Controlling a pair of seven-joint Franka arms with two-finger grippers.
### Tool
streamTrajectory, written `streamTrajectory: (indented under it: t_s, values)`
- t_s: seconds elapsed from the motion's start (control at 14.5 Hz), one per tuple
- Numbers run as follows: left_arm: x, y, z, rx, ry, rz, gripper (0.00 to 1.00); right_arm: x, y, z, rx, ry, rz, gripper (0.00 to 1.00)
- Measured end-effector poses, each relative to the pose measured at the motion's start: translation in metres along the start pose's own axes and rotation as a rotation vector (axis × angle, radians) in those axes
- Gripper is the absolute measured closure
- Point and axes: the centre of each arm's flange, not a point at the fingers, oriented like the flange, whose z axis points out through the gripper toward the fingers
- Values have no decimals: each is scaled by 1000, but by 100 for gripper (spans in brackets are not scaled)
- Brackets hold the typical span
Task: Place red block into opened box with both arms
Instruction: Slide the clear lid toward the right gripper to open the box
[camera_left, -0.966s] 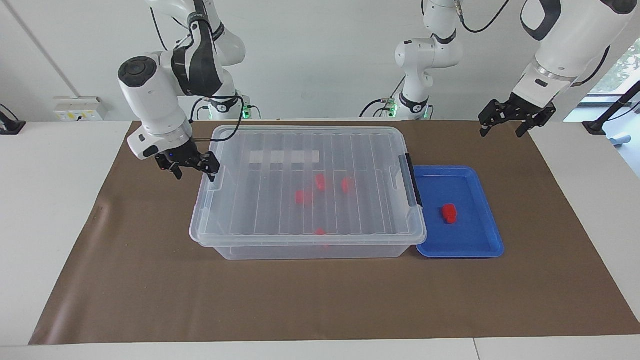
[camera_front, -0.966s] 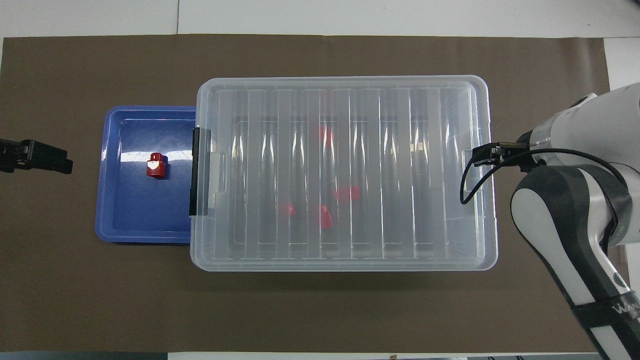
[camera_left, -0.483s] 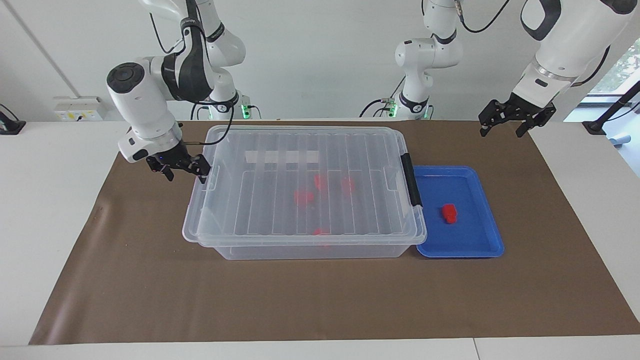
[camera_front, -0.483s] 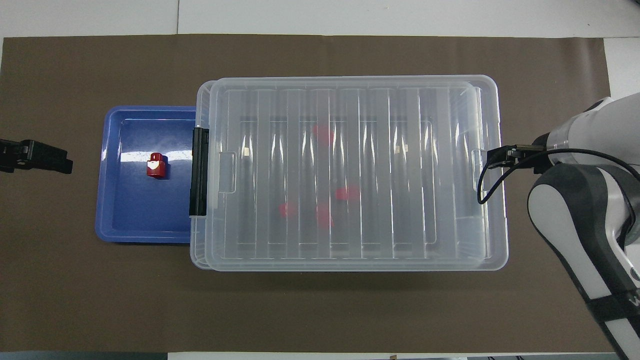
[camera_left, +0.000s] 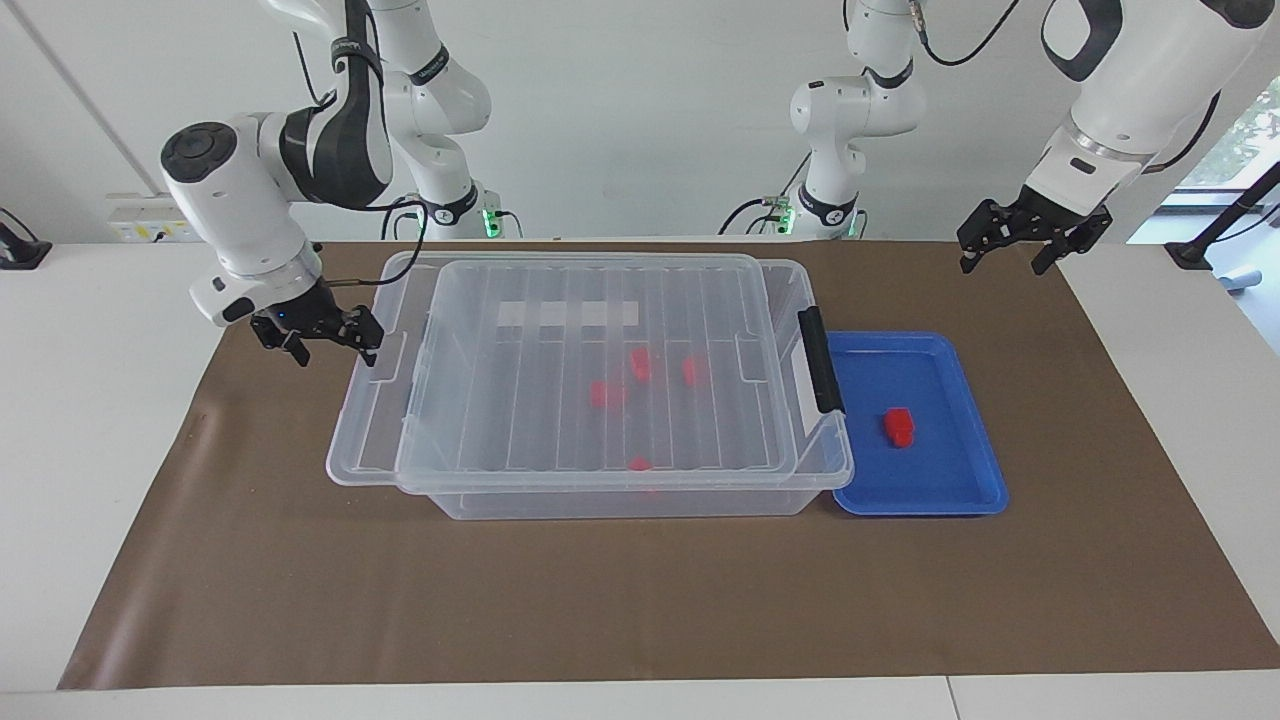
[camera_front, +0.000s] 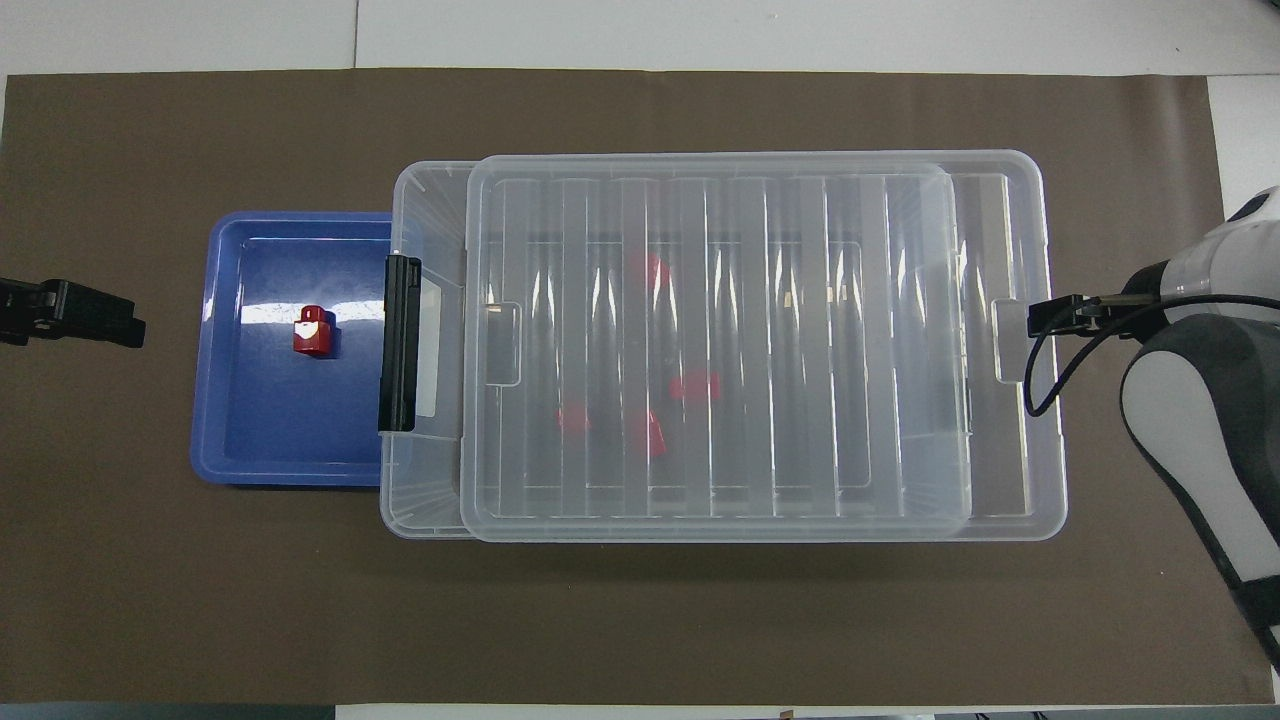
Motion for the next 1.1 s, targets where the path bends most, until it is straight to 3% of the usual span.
streamTrajectory:
  t_s: [0.76, 1.1]
  values:
    - [-1, 2, 2, 0, -8, 5, 0, -9, 81, -4, -8, 16, -112, 0]
    - [9, 5, 35, 4, 51, 11, 0, -11, 97, -5, -14, 29, -141, 0]
